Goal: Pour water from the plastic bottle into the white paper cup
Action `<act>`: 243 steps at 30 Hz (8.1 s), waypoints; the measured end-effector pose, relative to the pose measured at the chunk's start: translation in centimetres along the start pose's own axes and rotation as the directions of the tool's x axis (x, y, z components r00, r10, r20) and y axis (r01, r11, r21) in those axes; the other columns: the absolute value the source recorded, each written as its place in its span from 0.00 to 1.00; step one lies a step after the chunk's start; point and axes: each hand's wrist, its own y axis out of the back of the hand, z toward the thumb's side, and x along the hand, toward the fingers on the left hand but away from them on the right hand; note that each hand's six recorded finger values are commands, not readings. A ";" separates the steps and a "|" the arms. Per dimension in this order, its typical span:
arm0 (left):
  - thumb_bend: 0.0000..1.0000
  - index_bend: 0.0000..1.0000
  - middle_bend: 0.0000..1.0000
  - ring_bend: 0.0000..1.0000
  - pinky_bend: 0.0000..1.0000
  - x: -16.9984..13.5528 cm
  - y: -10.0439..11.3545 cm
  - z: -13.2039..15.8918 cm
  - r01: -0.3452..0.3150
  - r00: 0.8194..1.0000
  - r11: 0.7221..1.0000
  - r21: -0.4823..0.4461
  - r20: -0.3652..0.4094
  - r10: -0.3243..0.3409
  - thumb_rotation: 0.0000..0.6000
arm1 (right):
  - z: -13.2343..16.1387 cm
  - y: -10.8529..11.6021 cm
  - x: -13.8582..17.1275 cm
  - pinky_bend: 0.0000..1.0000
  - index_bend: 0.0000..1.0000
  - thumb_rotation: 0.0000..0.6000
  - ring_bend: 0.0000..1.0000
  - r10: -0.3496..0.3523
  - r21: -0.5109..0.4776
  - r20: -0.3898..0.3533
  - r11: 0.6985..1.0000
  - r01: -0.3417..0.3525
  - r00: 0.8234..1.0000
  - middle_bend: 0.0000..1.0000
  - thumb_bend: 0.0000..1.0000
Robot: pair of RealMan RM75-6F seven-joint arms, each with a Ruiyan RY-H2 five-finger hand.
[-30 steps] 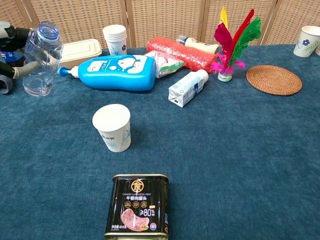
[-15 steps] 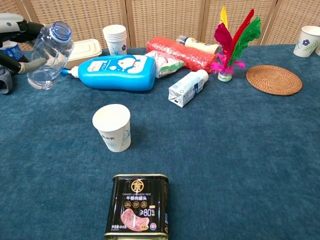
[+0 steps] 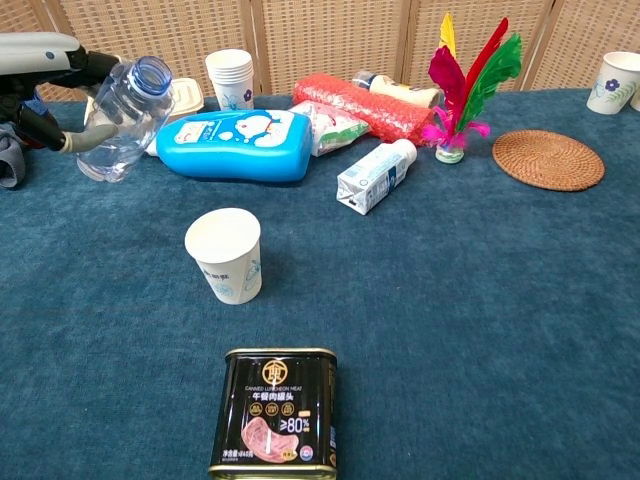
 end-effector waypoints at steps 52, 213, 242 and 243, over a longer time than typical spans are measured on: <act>0.69 0.30 0.29 0.33 0.45 0.1 0.9 2.5 0.121 0.986 0.904 0.410 0.054 -0.156 1.00 | -0.1 -0.5 -0.1 0.00 0.00 0.98 0.00 -0.005 -0.032 0.005 0.999 0.005 1.000 0.09 0.40; 0.68 0.28 0.30 0.34 0.44 -1.8 0.1 1.9 -0.001 1.000 1.000 -0.004 -0.030 0.001 1.00 | 0.1 -2.1 -0.8 0.00 0.00 0.99 0.00 0.022 -0.075 0.002 0.997 -0.022 1.000 0.09 0.40; 0.66 0.25 0.28 0.33 0.42 -11.9 -0.7 -5.2 -0.295 0.952 0.652 -0.698 -0.269 0.143 1.00 | 2.0 -3.0 -1.8 0.00 0.00 0.98 0.00 0.046 -0.083 -0.044 0.995 -0.049 0.998 0.09 0.40; 0.66 0.25 0.28 0.33 0.42 -12.3 -0.9 -5.6 -0.300 0.951 0.648 -0.700 -0.275 0.143 1.00 | 2.1 -3.0 -1.8 0.00 0.00 0.99 0.00 0.047 -0.083 -0.046 0.995 -0.051 0.998 0.09 0.40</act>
